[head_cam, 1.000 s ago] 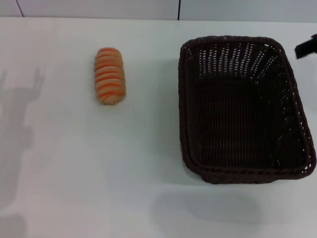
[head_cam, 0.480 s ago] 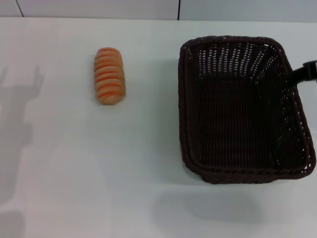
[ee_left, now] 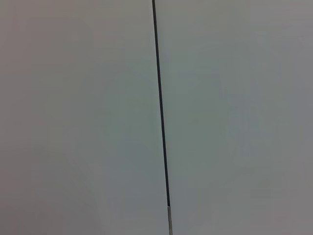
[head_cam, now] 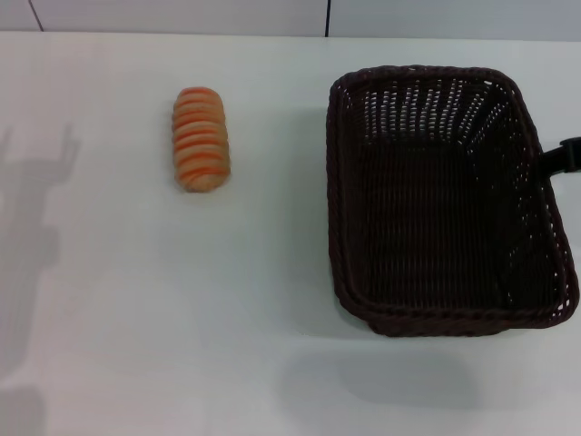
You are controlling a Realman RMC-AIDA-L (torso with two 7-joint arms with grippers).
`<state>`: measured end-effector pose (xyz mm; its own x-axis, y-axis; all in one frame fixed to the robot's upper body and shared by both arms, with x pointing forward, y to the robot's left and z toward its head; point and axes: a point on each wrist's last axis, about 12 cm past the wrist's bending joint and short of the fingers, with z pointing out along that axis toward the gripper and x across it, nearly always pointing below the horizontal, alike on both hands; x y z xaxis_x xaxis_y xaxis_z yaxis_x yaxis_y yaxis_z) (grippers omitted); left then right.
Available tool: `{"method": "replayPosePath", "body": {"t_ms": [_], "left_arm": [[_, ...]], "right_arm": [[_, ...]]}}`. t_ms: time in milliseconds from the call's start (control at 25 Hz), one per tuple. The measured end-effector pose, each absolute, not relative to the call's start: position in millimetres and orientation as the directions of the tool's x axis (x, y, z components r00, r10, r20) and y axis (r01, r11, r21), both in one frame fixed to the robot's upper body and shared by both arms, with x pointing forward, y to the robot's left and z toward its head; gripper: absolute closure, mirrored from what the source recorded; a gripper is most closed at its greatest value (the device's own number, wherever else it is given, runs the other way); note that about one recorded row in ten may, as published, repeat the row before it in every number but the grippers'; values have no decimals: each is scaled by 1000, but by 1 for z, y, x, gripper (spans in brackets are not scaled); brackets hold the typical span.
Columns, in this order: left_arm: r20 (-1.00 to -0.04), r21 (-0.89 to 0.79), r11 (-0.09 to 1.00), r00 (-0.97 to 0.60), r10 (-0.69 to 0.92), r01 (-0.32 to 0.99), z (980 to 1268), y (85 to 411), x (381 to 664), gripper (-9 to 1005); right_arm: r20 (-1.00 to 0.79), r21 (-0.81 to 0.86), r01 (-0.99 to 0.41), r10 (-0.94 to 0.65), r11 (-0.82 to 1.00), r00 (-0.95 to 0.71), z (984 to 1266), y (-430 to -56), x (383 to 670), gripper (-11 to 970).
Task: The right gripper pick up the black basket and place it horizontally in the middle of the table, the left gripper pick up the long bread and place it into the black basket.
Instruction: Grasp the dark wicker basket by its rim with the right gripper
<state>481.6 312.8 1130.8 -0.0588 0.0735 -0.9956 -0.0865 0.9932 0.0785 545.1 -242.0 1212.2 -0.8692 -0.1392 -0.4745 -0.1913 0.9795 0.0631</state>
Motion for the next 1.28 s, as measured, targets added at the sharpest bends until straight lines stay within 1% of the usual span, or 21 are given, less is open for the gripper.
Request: {"method": "replayPosePath", "body": {"t_ms": [600, 840, 1280], "left_arm": [[-995, 81, 993, -58, 77, -80, 1131, 312, 483, 137], [-995, 82, 993, -63, 77, -82, 1130, 313, 482, 137], [-994, 87, 994, -68, 82, -72, 1131, 313, 483, 137]], "right_arm": [[-473, 90, -212, -145, 973, -869, 1186, -236, 545, 336], [-466, 94, -217, -150, 972, -872, 1168, -232, 547, 341], [-475, 84, -234, -167, 969, -864, 1160, -231, 549, 351]]}}
